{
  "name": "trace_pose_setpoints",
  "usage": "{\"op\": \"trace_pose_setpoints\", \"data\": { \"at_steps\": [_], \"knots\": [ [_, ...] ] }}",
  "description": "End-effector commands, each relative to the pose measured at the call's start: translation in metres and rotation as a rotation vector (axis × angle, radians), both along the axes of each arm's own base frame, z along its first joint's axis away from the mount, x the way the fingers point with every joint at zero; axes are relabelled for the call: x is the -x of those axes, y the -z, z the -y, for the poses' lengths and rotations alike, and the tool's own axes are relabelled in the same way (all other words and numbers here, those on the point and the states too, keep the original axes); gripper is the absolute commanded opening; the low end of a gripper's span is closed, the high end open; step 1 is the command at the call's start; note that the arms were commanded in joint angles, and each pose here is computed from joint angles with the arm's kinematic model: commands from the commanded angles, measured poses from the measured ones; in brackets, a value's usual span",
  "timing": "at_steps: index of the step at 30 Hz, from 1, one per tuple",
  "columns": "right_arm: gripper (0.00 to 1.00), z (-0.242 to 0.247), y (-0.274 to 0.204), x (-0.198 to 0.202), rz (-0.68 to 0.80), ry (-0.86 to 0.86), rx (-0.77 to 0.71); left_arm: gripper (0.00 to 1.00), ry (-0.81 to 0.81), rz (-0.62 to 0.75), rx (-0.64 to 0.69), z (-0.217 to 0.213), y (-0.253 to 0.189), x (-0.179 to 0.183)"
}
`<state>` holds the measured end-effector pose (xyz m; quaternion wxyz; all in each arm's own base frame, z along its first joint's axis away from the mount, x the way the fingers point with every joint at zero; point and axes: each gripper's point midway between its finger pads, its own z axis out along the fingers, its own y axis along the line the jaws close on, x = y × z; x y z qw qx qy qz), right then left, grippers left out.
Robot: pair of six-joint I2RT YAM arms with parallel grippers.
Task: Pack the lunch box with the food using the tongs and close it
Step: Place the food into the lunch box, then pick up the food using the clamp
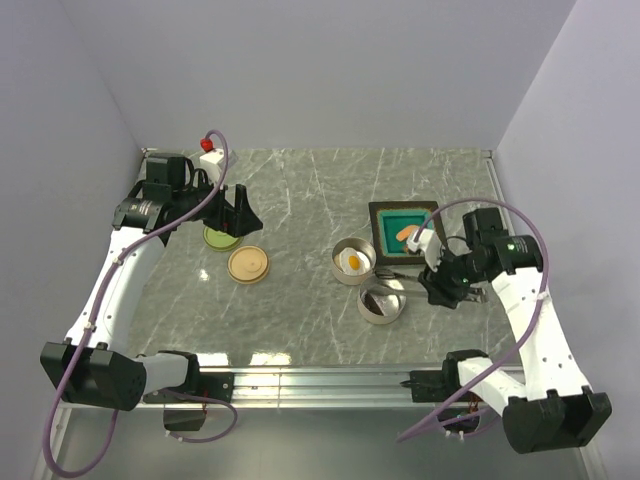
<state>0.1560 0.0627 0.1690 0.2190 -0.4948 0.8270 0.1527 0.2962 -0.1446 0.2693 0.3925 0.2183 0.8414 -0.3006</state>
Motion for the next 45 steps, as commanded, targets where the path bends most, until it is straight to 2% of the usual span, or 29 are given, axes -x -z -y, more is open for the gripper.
{"op": "trace_pose_setpoints", "data": {
  "at_steps": [1,7,21,33,45],
  "knots": [
    [0.52,0.007,-0.026,-0.04,0.117,0.054,0.004,0.99,0.015,0.057,0.022,0.002,-0.019,-0.002],
    [0.52,0.043,-0.029,-0.082,0.124,0.116,0.08,0.99,0.015,0.063,0.015,0.001,-0.02,-0.003],
    [0.52,0.124,0.002,-0.135,0.092,0.159,0.273,0.99,0.02,0.041,0.01,0.002,-0.009,-0.005],
    [0.55,0.131,0.021,-0.158,0.034,0.14,0.271,1.0,0.016,0.015,0.009,0.003,-0.002,-0.012],
    [0.54,0.118,0.043,-0.148,-0.064,0.095,0.249,0.99,0.013,0.002,0.007,0.003,0.0,-0.015]
  ]
}}
